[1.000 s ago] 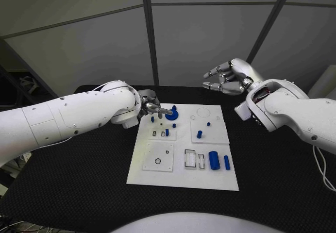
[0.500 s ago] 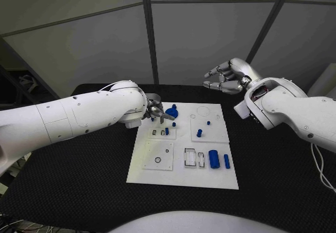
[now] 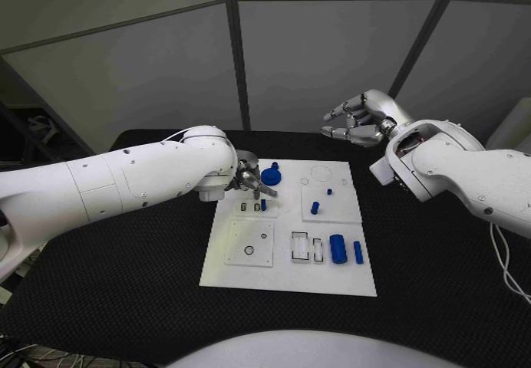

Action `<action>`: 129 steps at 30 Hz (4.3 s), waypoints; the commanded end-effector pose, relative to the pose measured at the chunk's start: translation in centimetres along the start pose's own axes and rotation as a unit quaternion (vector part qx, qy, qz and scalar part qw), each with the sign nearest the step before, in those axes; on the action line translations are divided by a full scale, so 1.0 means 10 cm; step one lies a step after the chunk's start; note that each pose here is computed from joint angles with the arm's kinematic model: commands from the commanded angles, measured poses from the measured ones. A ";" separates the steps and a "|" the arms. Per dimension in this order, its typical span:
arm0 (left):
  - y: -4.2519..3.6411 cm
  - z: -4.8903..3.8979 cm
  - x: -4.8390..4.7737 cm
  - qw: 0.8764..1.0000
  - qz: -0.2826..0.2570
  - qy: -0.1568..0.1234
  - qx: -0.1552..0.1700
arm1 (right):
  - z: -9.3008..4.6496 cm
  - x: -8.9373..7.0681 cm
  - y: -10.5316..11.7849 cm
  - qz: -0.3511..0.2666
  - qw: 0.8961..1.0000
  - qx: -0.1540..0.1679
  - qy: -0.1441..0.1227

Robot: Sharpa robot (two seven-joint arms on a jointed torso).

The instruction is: Assemble the parts on the task board

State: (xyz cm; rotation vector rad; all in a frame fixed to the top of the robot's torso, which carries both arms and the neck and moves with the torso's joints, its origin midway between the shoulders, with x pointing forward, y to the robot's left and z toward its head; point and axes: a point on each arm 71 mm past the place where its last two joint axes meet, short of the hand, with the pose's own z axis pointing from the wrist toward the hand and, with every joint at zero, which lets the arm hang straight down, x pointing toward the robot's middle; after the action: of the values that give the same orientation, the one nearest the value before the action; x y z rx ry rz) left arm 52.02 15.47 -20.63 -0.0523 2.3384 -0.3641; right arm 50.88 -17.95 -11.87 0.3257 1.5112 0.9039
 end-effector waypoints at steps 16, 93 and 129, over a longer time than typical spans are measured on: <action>-0.019 0.036 0.047 1.000 0.014 0.025 -0.006 | 0.01 -0.01 0.00 -0.004 1.000 0.004 0.001; 0.302 -0.208 0.282 0.986 -0.134 -0.101 0.006 | 0.07 -0.03 -0.11 -0.008 1.000 0.021 0.004; 0.162 -0.065 0.412 0.994 -0.054 -0.099 0.006 | 0.09 0.01 -0.11 -0.010 0.999 0.024 0.021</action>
State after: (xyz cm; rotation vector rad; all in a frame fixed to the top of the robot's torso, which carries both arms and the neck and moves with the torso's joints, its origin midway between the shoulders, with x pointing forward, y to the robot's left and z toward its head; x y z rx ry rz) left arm 48.73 16.68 -23.48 -0.2584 2.1367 -0.4307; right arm 52.01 -18.40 -12.71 0.3353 1.5659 0.8619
